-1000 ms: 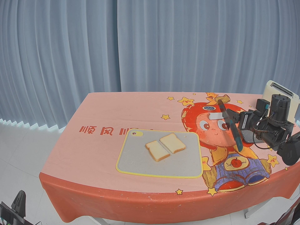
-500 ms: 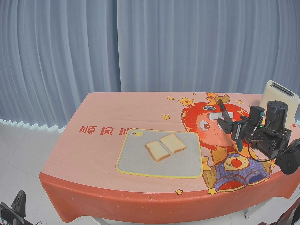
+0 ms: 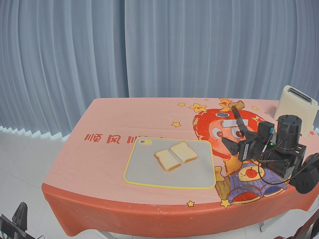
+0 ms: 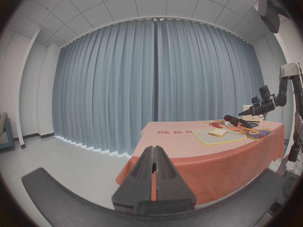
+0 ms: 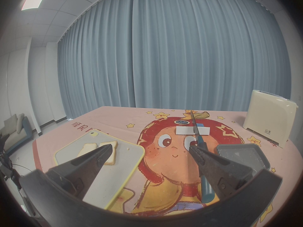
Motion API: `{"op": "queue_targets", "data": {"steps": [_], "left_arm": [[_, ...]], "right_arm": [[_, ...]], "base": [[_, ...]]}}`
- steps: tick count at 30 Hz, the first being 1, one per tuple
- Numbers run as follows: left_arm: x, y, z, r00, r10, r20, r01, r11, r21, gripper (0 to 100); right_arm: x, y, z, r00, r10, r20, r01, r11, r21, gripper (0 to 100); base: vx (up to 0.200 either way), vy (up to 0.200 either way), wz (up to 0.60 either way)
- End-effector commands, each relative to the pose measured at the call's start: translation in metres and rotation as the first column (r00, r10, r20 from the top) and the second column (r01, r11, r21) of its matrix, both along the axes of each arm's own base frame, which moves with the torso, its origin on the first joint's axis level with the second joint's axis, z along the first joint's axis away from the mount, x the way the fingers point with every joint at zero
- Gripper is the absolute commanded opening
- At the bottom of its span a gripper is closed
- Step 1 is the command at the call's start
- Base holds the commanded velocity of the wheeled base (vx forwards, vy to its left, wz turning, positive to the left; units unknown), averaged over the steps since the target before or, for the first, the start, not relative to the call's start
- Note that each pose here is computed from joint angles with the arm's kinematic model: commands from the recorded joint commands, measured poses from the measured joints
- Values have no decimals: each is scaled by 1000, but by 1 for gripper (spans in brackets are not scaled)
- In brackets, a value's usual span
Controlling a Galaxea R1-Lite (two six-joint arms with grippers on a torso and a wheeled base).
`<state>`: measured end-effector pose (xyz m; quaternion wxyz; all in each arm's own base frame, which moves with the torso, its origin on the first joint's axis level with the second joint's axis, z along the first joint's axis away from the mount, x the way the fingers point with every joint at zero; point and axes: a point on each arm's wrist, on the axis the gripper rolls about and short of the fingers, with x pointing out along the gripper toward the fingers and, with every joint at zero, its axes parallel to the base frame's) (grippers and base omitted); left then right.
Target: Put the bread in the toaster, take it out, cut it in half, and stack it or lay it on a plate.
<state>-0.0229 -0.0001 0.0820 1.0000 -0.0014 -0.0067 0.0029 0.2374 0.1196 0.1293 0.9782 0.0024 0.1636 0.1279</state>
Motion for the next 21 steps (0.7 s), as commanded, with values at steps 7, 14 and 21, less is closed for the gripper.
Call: {"op": "queue_targets", "data": {"steps": [7, 14, 21], "left_arm": [[0, 0, -5, 1000, 0, -1, 0, 1000, 0, 0], [0, 0, -5, 1000, 0, -1, 0, 1000, 0, 0], [0, 0, -5, 1000, 0, -1, 0, 1000, 0, 0]], "right_arm": [[-9, 10, -2, 999, 48, -7, -48, 999, -3, 100], [-17, 16, 0, 997, 83, -4, -83, 997, 0, 100], [-23, 22, -4, 993, 117, -18, -117, 993, -9, 100]], "base": [[0, 0, 0], [0, 0, 0], [0, 0, 0]]}}
